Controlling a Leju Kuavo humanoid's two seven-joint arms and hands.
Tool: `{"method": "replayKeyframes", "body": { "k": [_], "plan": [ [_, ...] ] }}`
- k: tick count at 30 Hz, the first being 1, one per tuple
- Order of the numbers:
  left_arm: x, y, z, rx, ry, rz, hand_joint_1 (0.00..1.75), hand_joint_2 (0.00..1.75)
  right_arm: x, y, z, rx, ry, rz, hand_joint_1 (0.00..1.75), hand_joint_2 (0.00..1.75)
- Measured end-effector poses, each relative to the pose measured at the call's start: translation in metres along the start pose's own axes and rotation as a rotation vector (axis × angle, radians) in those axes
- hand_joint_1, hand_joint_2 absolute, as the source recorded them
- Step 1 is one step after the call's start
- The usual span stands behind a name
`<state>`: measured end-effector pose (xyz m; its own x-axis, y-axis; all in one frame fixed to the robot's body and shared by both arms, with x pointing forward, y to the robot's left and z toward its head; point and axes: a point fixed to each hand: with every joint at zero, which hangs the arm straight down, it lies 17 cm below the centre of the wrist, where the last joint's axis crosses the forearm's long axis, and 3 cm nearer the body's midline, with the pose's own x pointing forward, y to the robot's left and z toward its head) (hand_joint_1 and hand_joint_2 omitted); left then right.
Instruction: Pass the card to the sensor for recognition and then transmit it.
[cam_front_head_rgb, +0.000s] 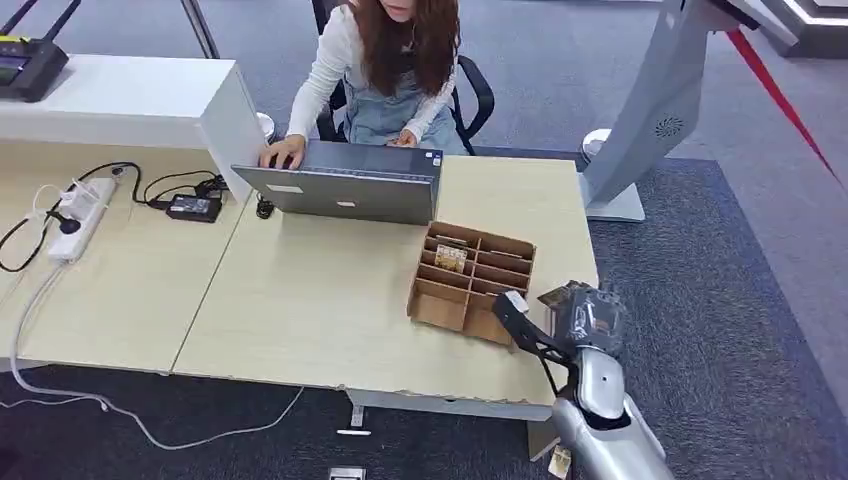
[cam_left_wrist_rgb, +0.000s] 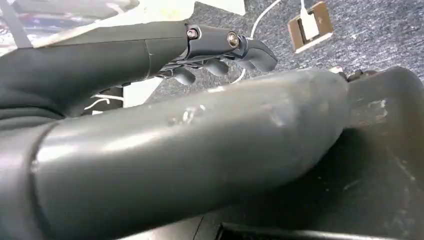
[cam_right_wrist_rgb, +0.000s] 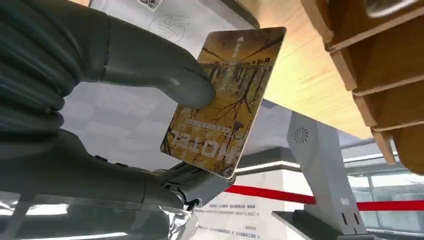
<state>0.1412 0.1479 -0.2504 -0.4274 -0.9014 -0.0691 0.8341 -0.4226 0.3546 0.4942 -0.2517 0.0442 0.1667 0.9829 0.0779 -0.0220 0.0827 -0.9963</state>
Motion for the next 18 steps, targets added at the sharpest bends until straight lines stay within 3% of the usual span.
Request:
{"method": "replayKeyframes", "body": {
  "k": [8,18],
  "plan": [
    [0.000,0.000,0.000,0.001,-0.002,-0.006,0.00,0.00,0.002,-0.015,-0.005,-0.055,0.007,-0.057,1.75,1.75],
    [0.007,0.002,0.000,0.006,-0.046,-0.015,0.00,0.00,0.052,-0.158,-0.041,-0.321,-0.115,-0.075,1.75,1.75]
  ]
}}
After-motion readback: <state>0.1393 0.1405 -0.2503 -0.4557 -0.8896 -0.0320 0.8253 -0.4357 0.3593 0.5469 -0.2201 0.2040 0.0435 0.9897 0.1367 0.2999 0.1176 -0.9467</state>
